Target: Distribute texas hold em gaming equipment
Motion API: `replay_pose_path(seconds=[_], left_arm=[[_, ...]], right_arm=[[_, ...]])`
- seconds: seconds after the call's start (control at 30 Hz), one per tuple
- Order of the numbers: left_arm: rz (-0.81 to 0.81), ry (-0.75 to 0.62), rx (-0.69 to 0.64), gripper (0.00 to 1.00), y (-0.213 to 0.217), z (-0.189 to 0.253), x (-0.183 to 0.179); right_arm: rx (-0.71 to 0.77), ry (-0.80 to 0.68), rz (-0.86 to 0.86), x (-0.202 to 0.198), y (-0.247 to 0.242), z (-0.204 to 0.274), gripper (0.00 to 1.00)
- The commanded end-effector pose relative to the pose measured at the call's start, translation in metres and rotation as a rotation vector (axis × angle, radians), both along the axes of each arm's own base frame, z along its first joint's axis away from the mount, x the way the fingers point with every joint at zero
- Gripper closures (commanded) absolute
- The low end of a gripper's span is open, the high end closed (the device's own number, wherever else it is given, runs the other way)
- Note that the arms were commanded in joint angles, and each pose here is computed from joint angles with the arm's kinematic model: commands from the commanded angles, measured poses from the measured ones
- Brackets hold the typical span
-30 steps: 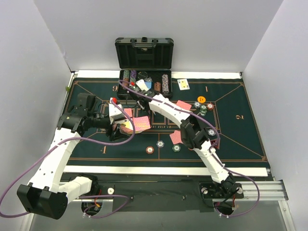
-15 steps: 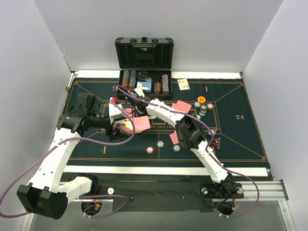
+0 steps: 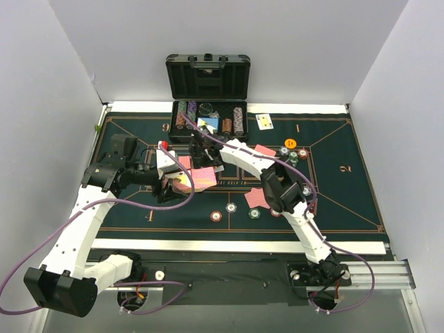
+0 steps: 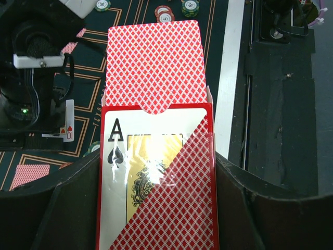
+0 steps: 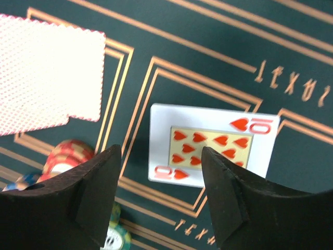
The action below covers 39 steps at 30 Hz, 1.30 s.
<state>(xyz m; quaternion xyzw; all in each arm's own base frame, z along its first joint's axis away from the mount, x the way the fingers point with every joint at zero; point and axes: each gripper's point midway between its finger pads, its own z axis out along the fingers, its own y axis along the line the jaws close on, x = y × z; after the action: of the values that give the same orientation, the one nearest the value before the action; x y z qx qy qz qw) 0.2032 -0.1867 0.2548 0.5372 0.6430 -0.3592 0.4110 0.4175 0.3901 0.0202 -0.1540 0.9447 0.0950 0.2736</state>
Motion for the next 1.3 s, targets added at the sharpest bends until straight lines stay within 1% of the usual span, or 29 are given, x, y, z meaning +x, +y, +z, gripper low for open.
replay_pose_path(seconds=[0.0, 0.03, 0.07, 0.1, 0.2, 0.23, 0.27, 0.3, 0.33, 0.37, 0.4, 0.43, 0.47, 0.5, 0.53, 0.57, 0.6, 0.63, 0.67, 0.7, 0.8, 0.9, 1.1, 1.17, 1.27], left_arm=[[-0.036, -0.073, -0.045, 0.98, -0.004, 0.025, -0.003], [-0.035, -0.076, -0.044, 0.98, -0.004, 0.025, -0.003], [-0.033, -0.075, -0.042, 0.98, -0.004, 0.024, -0.002], [-0.034, -0.074, -0.043, 0.98, -0.004, 0.024, -0.003], [-0.034, -0.071, -0.043, 0.98, -0.004, 0.022, -0.004], [-0.034, -0.073, -0.044, 0.98, -0.004, 0.023, -0.003], [-0.033, -0.069, -0.043, 0.98, -0.004, 0.022, -0.003], [-0.034, -0.07, -0.046, 0.98, -0.004, 0.022, -0.003], [-0.034, -0.066, -0.047, 0.98, -0.004, 0.022, -0.003], [-0.036, -0.067, -0.049, 0.98, -0.004, 0.022, -0.003], [-0.034, -0.064, -0.049, 0.98, -0.004, 0.021, -0.003], [-0.034, -0.062, -0.049, 0.98, -0.004, 0.021, -0.003], [-0.033, -0.07, -0.049, 0.98, -0.004, 0.021, -0.002], [-0.033, -0.067, -0.048, 0.98, -0.004, 0.02, -0.002], [-0.034, -0.066, -0.047, 0.98, -0.004, 0.02, -0.002], [-0.033, -0.067, -0.048, 0.98, -0.004, 0.02, -0.001], [-0.033, -0.066, -0.048, 0.98, -0.004, 0.02, -0.001], [-0.033, -0.066, -0.048, 0.98, -0.004, 0.02, -0.001], [-0.033, -0.067, -0.048, 0.98, -0.004, 0.02, -0.001], [-0.033, -0.066, -0.048, 0.98, -0.004, 0.019, -0.001], [-0.031, -0.069, -0.048, 0.98, -0.005, 0.02, 0.0], [-0.027, -0.071, -0.055, 0.98, -0.006, 0.021, 0.003], [-0.021, -0.074, -0.062, 0.98, -0.006, 0.023, 0.004], [-0.019, -0.075, -0.064, 0.98, -0.007, 0.024, 0.005], [-0.019, -0.076, -0.064, 0.98, -0.006, 0.024, 0.004]], right_arm=[[0.274, 0.079, -0.004, -0.011, 0.016, 0.067, 0.4], [0.348, 0.07, -0.003, -0.01, 0.015, 0.093, 0.38], [0.415, 0.058, -0.019, -0.006, 0.019, 0.109, 0.36], [0.473, 0.026, -0.019, -0.002, 0.016, 0.137, 0.35], [0.558, -0.01, -0.033, -0.001, 0.005, 0.185, 0.32], [0.581, -0.016, -0.029, -0.007, 0.001, 0.201, 0.31], [0.596, -0.002, -0.062, -0.006, -0.01, 0.203, 0.3], [0.629, -0.009, -0.057, -0.011, -0.016, 0.219, 0.29], [0.643, 0.02, -0.091, -0.014, -0.027, 0.215, 0.28], [0.694, -0.006, -0.083, -0.019, -0.034, 0.238, 0.26], [0.705, 0.044, -0.144, -0.023, -0.046, 0.223, 0.25], [0.81, 0.032, -0.141, -0.029, -0.046, 0.253, 0.23], [0.825, 0.067, -0.169, -0.033, -0.055, 0.237, 0.21], [0.925, 0.036, -0.152, -0.04, -0.056, 0.27, 0.18], [0.934, 0.059, -0.164, -0.048, -0.062, 0.259, 0.17], [0.997, 0.051, -0.138, -0.06, -0.063, 0.278, 0.15], [1.011, 0.07, -0.135, -0.07, -0.064, 0.273, 0.14], [1.067, 0.058, -0.1, -0.082, -0.065, 0.292, 0.12], [1.074, 0.089, -0.086, -0.094, -0.065, 0.287, 0.12], [1.104, 0.077, -0.053, -0.107, -0.064, 0.299, 0.11], [1.097, 0.097, 0.007, -0.141, -0.066, 0.304, 0.1], [1.067, 0.118, 0.053, -0.165, -0.061, 0.301, 0.09], [1.062, 0.14, 0.09, -0.187, -0.054, 0.304, 0.09], [1.037, 0.161, 0.093, -0.19, -0.051, 0.295, 0.09], [0.957, 0.218, 0.09, -0.198, -0.043, 0.267, 0.09]])
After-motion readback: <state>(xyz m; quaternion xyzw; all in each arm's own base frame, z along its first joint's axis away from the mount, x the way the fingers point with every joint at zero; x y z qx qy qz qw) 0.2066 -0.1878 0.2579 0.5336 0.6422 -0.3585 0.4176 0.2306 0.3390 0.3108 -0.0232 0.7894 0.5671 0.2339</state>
